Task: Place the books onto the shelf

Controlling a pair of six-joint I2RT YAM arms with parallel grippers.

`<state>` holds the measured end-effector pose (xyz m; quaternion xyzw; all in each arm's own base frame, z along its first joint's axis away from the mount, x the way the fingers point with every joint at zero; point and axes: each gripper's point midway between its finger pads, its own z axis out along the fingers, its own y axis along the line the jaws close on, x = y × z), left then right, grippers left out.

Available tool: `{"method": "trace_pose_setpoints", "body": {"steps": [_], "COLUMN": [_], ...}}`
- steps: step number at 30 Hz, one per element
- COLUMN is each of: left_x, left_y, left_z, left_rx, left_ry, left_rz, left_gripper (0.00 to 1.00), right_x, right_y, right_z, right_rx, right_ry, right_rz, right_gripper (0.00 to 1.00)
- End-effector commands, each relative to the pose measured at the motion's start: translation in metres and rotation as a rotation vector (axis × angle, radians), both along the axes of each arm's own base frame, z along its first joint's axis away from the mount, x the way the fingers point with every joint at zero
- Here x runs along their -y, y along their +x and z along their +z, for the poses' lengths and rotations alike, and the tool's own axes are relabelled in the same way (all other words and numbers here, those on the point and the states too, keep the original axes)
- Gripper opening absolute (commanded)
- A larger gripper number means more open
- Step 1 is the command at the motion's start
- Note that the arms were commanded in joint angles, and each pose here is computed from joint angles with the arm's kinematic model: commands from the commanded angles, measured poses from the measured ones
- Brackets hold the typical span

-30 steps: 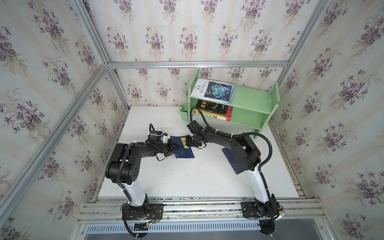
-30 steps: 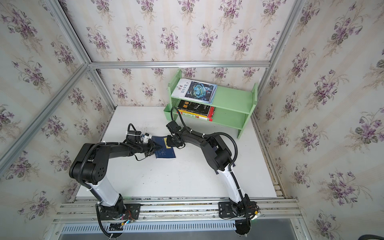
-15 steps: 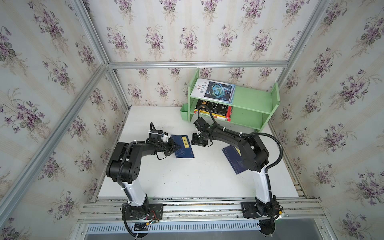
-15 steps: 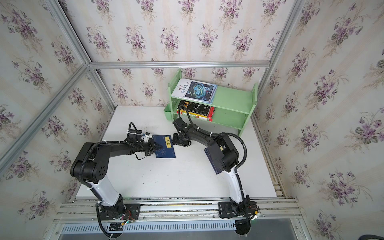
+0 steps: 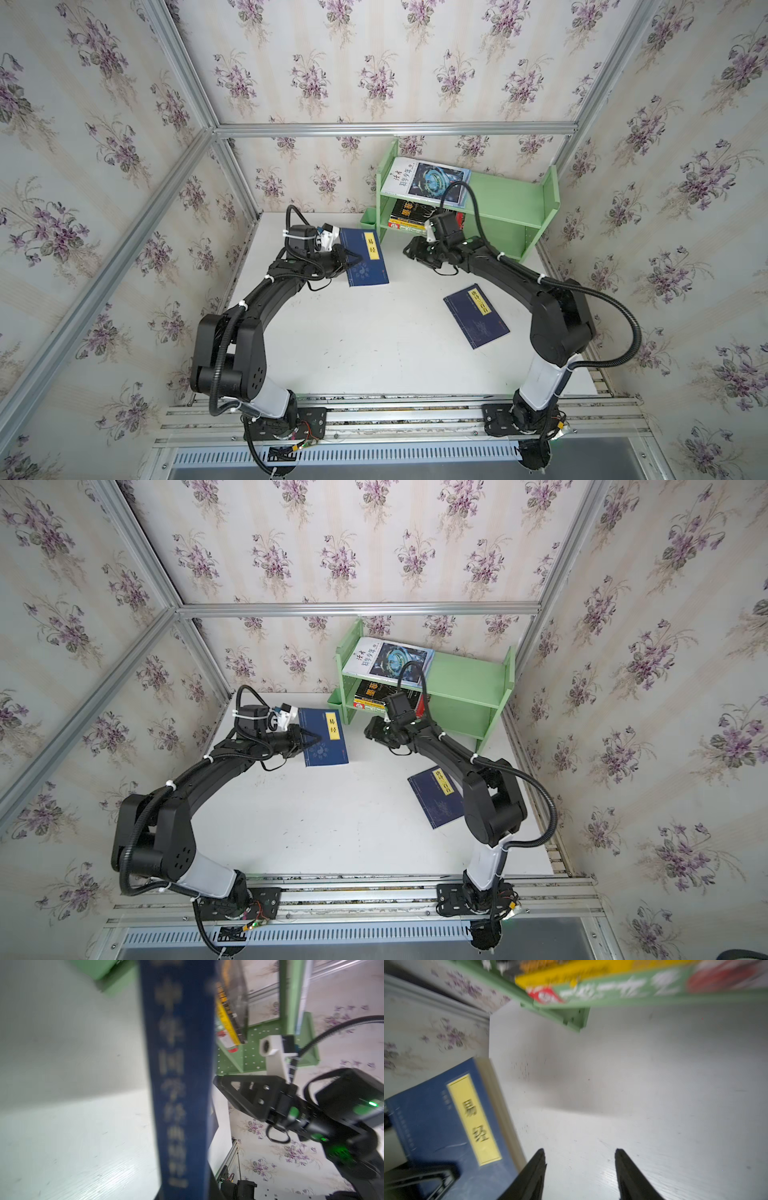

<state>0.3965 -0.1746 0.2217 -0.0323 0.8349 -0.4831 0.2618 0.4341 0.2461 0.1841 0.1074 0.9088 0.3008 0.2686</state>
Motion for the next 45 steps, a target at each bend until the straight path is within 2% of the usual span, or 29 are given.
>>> {"method": "trace_pose_setpoints", "body": {"steps": [1, 3, 5, 10, 12, 14, 18, 25, 30, 33, 37, 45], "left_x": [0.009, 0.012, 0.012, 0.016, 0.020, 0.024, 0.037, 0.059, 0.071, 0.077, 0.082, 0.086], "left_y": [-0.006, -0.007, -0.008, -0.003, 0.002, 0.009, 0.024, 0.043, 0.058, 0.068, 0.079, 0.090], "left_z": [0.050, 0.083, 0.109, 0.163, 0.181, 0.195, 0.227, 0.274, 0.285, 0.281, 0.275, 0.267], "left_rx": [0.116, 0.177, 0.219, 0.290, 0.316, 0.327, 0.365, 0.479, 0.472, 0.456, 0.429, 0.390], "left_ry": [-0.055, -0.079, -0.098, -0.137, -0.148, -0.177, -0.279, -0.482, -0.620, -0.644, -0.663, -0.705], "left_rz": [-0.086, -0.097, -0.093, -0.072, -0.036, -0.007, 0.021, 0.054, 0.080, 0.113, 0.137, 0.164], "left_gripper": [0.10, 0.10, 0.10, 0.10, 0.09, 0.10, 0.10, 0.12, 0.13, 0.13, 0.13, 0.13], "right_x": [0.020, 0.034, 0.040, 0.049, 0.046, 0.041, 0.034, 0.024, 0.004, -0.003, -0.006, -0.014], "right_y": [0.006, 0.005, 0.006, 0.003, -0.001, -0.006, -0.010, -0.012, -0.014, -0.014, -0.016, -0.013], "right_z": [0.050, 0.076, 0.095, 0.121, 0.130, 0.142, 0.166, 0.192, 0.214, 0.228, 0.240, 0.246], "right_rx": [0.131, 0.186, 0.236, 0.299, 0.305, 0.325, 0.413, 0.542, 0.601, 0.648, 0.695, 0.702], "right_ry": [-0.037, -0.093, -0.083, 0.083, 0.099, 0.134, 0.259, 0.434, 0.576, 0.650, 0.673, 0.713], "right_rz": [-0.033, -0.040, -0.047, -0.100, -0.071, -0.046, -0.030, -0.001, 0.095, 0.132, 0.162, 0.196], "right_gripper": [0.51, 0.52, 0.55, 0.58, 0.59, 0.64, 0.72, 0.75, 0.75, 0.74, 0.75, 0.73]}}
